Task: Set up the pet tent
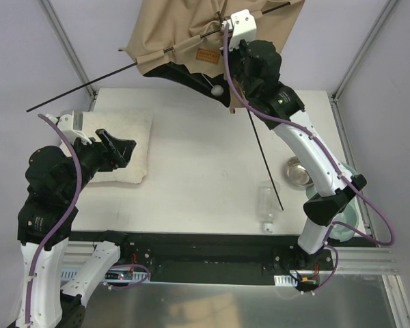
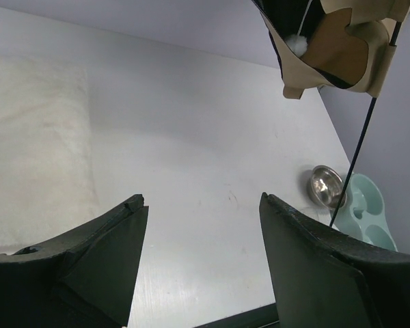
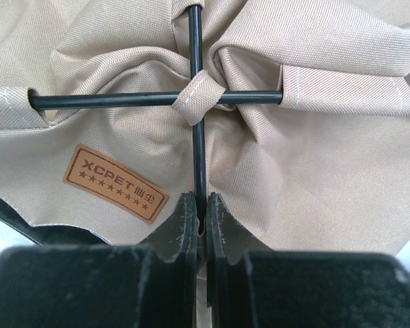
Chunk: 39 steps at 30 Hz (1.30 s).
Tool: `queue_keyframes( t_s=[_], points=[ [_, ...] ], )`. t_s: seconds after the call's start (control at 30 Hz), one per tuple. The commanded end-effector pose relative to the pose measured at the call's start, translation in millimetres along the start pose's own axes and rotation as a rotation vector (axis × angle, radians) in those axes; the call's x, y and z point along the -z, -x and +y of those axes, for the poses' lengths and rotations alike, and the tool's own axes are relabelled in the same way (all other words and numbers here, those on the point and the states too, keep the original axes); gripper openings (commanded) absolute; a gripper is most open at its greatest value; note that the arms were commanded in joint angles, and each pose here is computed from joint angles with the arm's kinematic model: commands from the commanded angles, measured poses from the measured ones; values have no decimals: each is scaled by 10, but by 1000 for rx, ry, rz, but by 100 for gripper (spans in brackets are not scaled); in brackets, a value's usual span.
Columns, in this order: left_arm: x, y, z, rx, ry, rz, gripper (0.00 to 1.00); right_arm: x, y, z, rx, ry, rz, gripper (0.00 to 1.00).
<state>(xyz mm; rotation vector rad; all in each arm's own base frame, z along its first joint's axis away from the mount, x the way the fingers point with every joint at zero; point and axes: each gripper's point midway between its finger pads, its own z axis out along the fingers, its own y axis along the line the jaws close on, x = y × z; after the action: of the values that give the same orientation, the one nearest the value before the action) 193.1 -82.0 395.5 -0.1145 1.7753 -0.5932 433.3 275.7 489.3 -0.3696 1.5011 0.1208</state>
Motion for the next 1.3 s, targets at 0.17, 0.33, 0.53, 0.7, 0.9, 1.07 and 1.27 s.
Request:
queue_keyframes(
  t_s=[0.17,0.33,0.53,0.7,0.9,1.07,1.27],
  points=[
    [0,104,-51,-15,-15,-27,69,429,816,-413,-10,-88,-178,0],
    [-22,82,-44,-10,-14,-18,69,597,849,-438,-58,-80,-160,0],
    [-48,49,-66,0,-27,0,69,707,869,-470,-123,-98,-141,0],
    [-91,4,-55,9,-26,20,68,658,708,-474,-173,-160,-83,0],
    [-120,-42,-38,19,-23,34,68,625,553,-460,-282,-215,-40,0],
    [-136,-86,-40,28,-28,50,68,677,513,-499,-361,-256,-12,0],
    [-165,-149,-18,42,-24,69,68,849,187,-442,-391,-242,128,0]
  ],
)
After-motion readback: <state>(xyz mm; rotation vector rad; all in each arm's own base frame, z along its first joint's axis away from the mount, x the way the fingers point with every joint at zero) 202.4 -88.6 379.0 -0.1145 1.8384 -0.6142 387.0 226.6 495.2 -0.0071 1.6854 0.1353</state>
